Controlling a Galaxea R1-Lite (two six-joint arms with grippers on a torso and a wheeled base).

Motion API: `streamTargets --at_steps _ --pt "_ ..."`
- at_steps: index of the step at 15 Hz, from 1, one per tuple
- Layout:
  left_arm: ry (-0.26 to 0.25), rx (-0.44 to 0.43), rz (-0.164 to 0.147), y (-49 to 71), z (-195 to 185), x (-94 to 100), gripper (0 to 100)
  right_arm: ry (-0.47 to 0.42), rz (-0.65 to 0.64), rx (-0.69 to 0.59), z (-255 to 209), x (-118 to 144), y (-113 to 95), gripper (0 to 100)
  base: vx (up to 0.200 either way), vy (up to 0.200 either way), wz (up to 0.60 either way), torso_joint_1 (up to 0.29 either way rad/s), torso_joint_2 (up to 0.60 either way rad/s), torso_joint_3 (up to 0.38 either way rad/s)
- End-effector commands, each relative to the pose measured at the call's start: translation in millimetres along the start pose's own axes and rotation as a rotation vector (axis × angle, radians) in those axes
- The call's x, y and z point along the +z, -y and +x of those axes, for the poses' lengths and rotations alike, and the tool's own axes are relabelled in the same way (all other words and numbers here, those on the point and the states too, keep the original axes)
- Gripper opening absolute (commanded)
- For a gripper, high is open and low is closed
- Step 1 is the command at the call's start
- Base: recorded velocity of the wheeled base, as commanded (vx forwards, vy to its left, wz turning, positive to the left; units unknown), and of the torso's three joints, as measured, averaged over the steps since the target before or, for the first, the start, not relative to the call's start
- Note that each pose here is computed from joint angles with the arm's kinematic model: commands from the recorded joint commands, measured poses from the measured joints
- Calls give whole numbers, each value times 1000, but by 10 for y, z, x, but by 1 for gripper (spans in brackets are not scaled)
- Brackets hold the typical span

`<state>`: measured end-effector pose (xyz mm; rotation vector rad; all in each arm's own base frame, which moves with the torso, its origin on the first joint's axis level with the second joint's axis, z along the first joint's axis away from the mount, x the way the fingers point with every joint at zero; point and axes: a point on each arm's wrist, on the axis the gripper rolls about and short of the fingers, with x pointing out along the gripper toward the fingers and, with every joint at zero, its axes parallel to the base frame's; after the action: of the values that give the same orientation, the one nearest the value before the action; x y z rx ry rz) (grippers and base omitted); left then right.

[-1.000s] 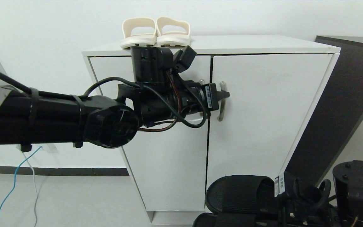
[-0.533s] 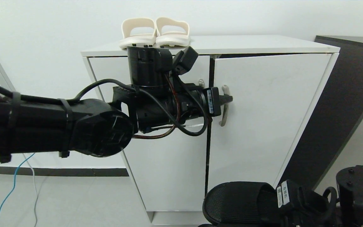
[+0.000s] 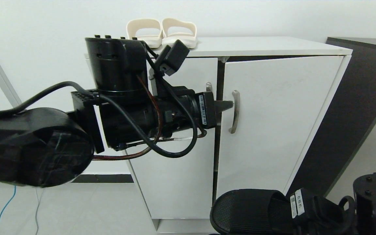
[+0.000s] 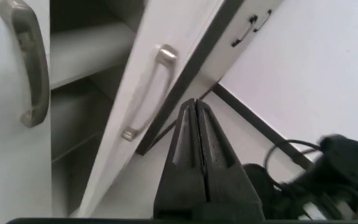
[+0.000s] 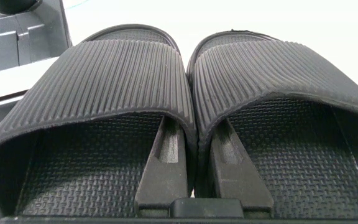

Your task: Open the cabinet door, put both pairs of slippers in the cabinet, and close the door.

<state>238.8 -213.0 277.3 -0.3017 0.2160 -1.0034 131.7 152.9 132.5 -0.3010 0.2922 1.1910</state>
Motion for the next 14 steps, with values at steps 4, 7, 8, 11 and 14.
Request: streamTargets --at_steps 4,7,8,11,14 --pt "75 66 11 -181 -130 184 0 2 -3 2 -4 3 -7 0 0 0 0 0 0 0" --pt "94 83 11 -342 66 211 0 0 -4 13 2 4 -28 0 0 0 0 0 0 0" --pt "95 86 9 -359 87 226 0 0 -4 13 2 4 -28 0 0 0 0 0 0 0" --pt "101 80 1 -398 262 333 0 -4 -3 15 12 -2 -29 0 0 0 0 0 0 0" --pt "103 72 3 -462 419 341 0 -6 -4 14 11 -6 -30 0 0 0 0 0 0 0"
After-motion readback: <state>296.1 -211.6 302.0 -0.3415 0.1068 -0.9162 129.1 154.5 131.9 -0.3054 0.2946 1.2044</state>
